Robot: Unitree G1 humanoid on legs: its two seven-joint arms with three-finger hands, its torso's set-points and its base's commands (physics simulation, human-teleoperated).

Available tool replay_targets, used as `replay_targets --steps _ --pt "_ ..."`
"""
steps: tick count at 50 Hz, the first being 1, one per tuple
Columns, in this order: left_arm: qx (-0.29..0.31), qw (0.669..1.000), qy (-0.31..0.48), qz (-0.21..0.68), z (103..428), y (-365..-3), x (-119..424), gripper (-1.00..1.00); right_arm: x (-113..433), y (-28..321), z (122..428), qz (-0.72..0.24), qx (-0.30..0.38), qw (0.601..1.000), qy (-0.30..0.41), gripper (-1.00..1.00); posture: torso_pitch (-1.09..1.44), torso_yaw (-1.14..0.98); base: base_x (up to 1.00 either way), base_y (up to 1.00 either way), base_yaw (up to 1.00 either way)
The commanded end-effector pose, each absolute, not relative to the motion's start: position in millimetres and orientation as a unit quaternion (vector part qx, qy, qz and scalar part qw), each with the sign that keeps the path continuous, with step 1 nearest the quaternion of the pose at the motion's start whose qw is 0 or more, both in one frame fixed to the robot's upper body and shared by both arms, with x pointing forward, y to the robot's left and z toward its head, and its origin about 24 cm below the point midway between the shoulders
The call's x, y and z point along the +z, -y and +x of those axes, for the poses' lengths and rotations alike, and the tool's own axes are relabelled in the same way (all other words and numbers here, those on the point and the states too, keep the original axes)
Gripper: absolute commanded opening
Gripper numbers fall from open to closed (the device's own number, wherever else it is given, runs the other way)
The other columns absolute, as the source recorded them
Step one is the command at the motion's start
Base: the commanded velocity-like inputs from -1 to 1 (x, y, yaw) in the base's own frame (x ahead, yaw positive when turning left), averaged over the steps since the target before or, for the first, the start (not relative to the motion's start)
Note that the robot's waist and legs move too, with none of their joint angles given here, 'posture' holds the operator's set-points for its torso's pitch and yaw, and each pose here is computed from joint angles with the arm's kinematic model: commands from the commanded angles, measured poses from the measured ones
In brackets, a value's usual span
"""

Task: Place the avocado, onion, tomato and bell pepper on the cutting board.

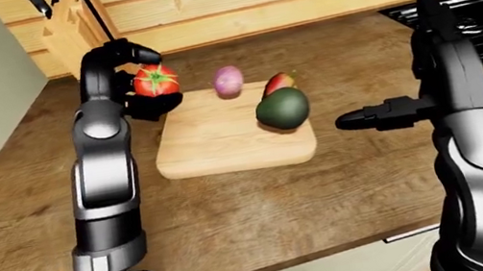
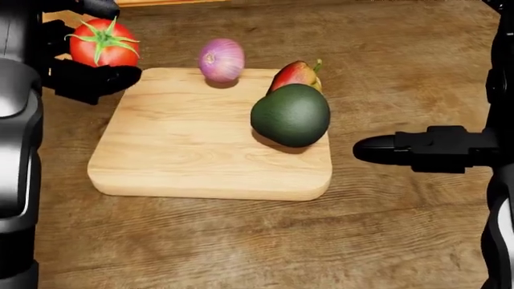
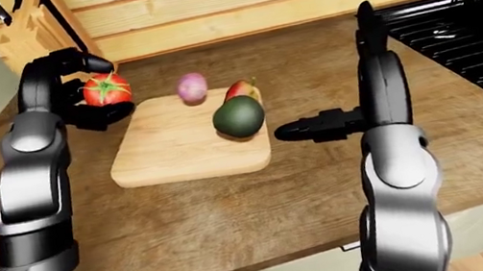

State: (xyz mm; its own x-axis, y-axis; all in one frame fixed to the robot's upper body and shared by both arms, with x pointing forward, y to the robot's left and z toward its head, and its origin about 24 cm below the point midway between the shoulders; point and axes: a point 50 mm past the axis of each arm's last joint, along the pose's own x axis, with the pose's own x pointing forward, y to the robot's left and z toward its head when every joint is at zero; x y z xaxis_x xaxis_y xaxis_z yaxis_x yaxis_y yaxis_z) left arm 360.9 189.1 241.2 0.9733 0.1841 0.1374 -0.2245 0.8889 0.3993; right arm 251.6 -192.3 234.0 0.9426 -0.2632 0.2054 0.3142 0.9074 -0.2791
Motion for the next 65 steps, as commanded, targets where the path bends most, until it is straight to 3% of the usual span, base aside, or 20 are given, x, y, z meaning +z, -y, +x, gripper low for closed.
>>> replay_targets --steps 1,25,50,65 --pt "0.099 0.969 0.087 0.208 357 -180 258 -0.69 247 191 247 -0.161 -0.151 0.968 0.123 1.0 0.0 0.0 0.0 0.0 0.0" --pt "0.024 0.974 0.087 0.209 353 -137 254 -0.71 241 190 247 -0.159 -0.151 0.969 0.117 1.0 0.0 0.0 0.0 0.0 0.0" --pt "0.014 0.974 0.089 0.208 308 -128 268 -0.76 236 190 249 -0.153 -0.148 0.97 0.114 1.0 0.0 0.0 0.0 0.0 0.0" --pt "0.034 0.973 0.084 0.211 321 -133 252 -0.76 233 191 248 -0.152 -0.15 0.971 0.111 1.0 0.0 0.0 0.0 0.0 0.0"
